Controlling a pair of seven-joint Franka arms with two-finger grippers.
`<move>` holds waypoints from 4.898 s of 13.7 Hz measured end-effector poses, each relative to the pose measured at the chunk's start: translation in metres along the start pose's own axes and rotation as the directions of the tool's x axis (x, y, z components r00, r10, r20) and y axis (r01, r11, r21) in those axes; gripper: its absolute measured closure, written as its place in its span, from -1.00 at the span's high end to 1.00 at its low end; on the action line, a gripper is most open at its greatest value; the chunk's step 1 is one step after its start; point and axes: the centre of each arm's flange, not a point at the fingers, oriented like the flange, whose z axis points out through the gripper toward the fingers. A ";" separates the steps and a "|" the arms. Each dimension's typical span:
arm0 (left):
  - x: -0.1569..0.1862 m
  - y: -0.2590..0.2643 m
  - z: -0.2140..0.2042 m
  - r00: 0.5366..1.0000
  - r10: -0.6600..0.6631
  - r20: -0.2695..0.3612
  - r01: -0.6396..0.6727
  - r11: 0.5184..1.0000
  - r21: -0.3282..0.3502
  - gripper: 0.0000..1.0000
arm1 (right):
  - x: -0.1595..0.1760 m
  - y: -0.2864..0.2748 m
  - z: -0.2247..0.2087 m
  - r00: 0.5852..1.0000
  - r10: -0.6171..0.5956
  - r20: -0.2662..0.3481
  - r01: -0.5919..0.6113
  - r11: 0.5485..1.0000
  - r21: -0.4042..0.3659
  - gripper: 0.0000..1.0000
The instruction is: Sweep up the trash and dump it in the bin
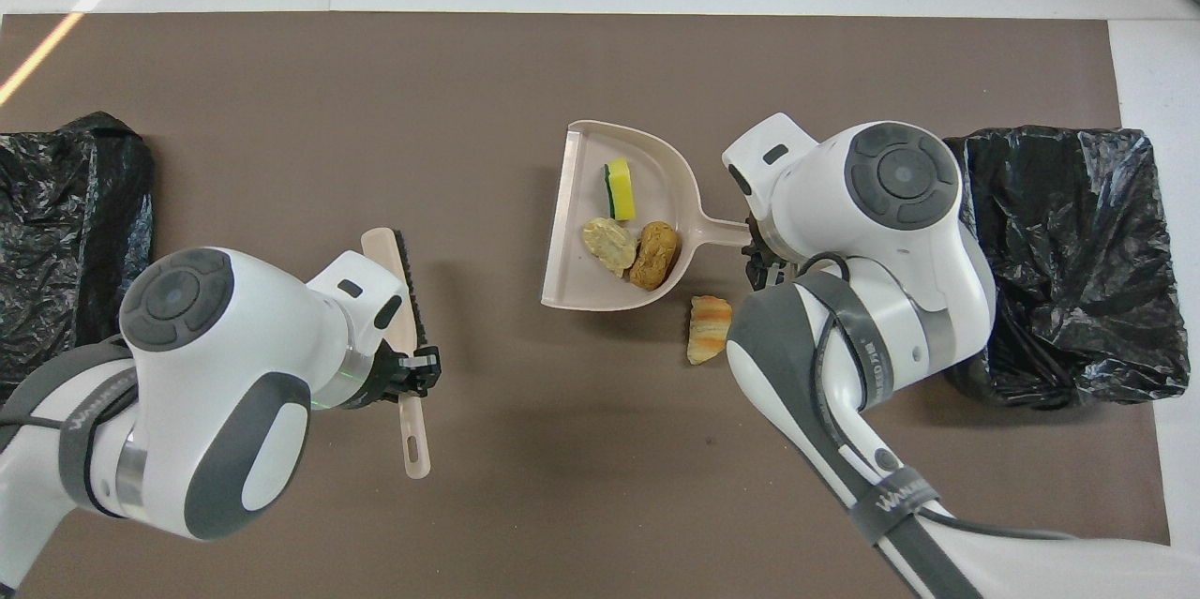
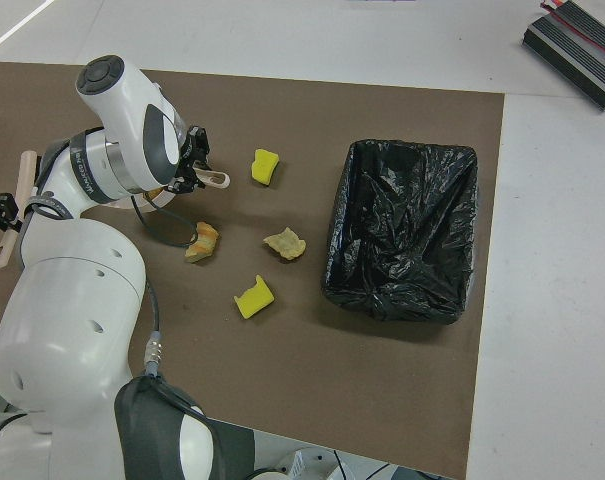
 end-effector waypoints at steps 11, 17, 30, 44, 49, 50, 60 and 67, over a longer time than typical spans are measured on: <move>-0.128 0.066 0.116 0.996 0.085 -0.003 -0.084 0.991 0.101 -0.48 | -0.214 0.039 -0.054 0.999 -0.044 0.014 0.043 0.995 0.095 -0.37; -0.104 0.051 0.114 0.999 0.034 -0.010 -0.033 0.996 0.082 -0.04 | -0.388 0.041 -0.059 0.997 -0.076 0.018 0.075 0.994 0.080 -0.37; 0.078 -0.067 -0.058 0.978 0.042 -0.203 -0.047 0.999 -0.019 1.00 | -0.438 0.044 -0.075 0.912 -0.093 0.400 0.091 0.996 0.025 -0.37; 0.129 -0.140 -0.185 0.972 0.195 -0.134 -0.182 0.978 0.102 1.00 | -0.340 0.034 -0.079 0.710 -0.072 0.701 0.007 0.996 0.094 -0.37; 0.129 -0.139 -0.185 0.970 0.202 -0.134 -0.189 0.976 0.104 1.00 | -0.338 0.032 -0.098 0.659 -0.091 0.747 0.044 0.996 0.083 -0.37; 0.129 -0.139 -0.185 0.970 0.202 -0.134 -0.189 0.976 0.104 1.00 | -0.334 0.032 -0.102 0.652 -0.102 0.751 0.058 0.995 0.085 -0.37; 0.129 -0.139 -0.185 0.970 0.203 -0.134 -0.190 0.976 0.104 1.00 | -0.283 0.014 -0.122 0.491 -0.158 0.857 0.103 0.987 0.123 -0.37; 0.129 -0.139 -0.185 0.970 0.203 -0.134 -0.190 0.976 0.104 1.00 | -0.233 -0.004 -0.116 0.374 -0.135 0.917 0.154 0.985 0.081 -0.37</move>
